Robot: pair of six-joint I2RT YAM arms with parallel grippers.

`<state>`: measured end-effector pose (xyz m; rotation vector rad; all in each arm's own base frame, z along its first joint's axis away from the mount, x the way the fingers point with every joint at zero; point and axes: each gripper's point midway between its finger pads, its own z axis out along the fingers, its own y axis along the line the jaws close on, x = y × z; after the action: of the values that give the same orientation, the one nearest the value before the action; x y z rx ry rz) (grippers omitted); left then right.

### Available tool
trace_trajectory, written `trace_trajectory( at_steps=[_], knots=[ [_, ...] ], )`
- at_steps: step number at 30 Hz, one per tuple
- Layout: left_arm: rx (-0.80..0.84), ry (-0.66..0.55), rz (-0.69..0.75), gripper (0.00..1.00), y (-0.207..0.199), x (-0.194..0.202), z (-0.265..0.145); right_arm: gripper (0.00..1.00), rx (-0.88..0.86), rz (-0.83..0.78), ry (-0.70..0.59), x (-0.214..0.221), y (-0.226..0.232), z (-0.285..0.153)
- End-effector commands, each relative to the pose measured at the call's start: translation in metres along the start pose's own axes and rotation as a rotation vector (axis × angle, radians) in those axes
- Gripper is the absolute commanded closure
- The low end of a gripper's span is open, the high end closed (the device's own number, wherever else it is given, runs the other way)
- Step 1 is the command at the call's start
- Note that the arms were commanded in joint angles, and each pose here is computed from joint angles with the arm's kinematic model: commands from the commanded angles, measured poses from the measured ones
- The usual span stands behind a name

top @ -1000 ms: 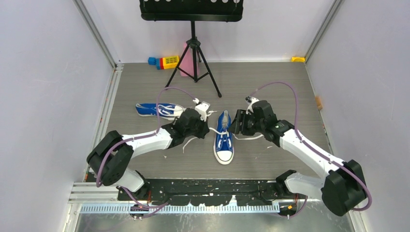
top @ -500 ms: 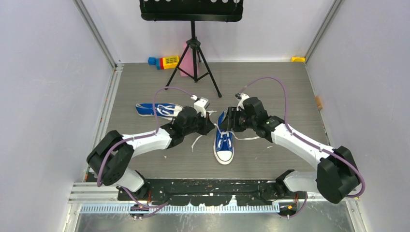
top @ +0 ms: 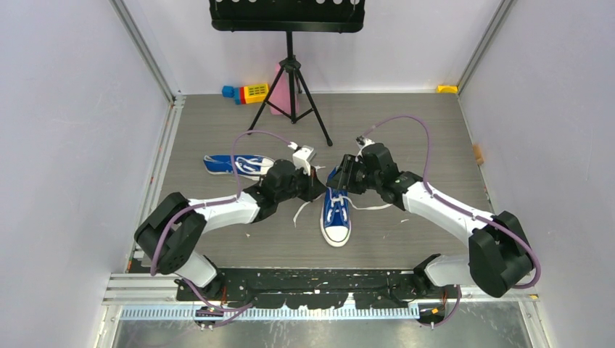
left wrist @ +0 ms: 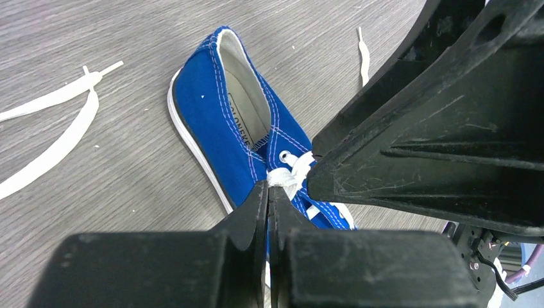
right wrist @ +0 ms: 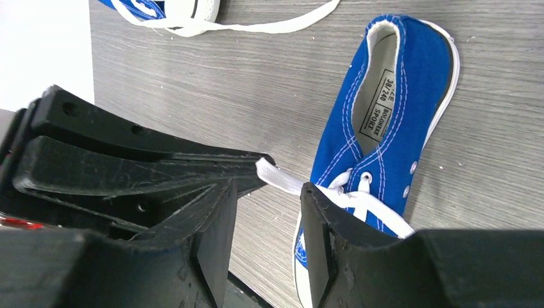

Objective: Tie the shoes

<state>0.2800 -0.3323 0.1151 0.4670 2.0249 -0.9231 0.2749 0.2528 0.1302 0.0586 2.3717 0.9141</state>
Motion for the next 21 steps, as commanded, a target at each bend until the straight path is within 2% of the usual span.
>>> trace_trajectory(
  at_steps=[1, 13, 21],
  knots=[
    [0.046, -0.053, -0.003, 1.0, -0.007, -0.011, 0.004, 0.53, -0.061, 0.053, -0.08, -0.027, 0.026, 0.0],
    [0.066, -0.087, -0.011, 1.0, -0.009, -0.014, 0.001, 0.54, -0.039, 0.132, -0.052, -0.019, 0.02, 0.013],
    [0.093, -0.112, -0.025, 1.0, -0.015, -0.018, -0.001, 0.63, -0.03, 0.174, -0.049, -0.017, 0.016, 0.019]
  ],
)
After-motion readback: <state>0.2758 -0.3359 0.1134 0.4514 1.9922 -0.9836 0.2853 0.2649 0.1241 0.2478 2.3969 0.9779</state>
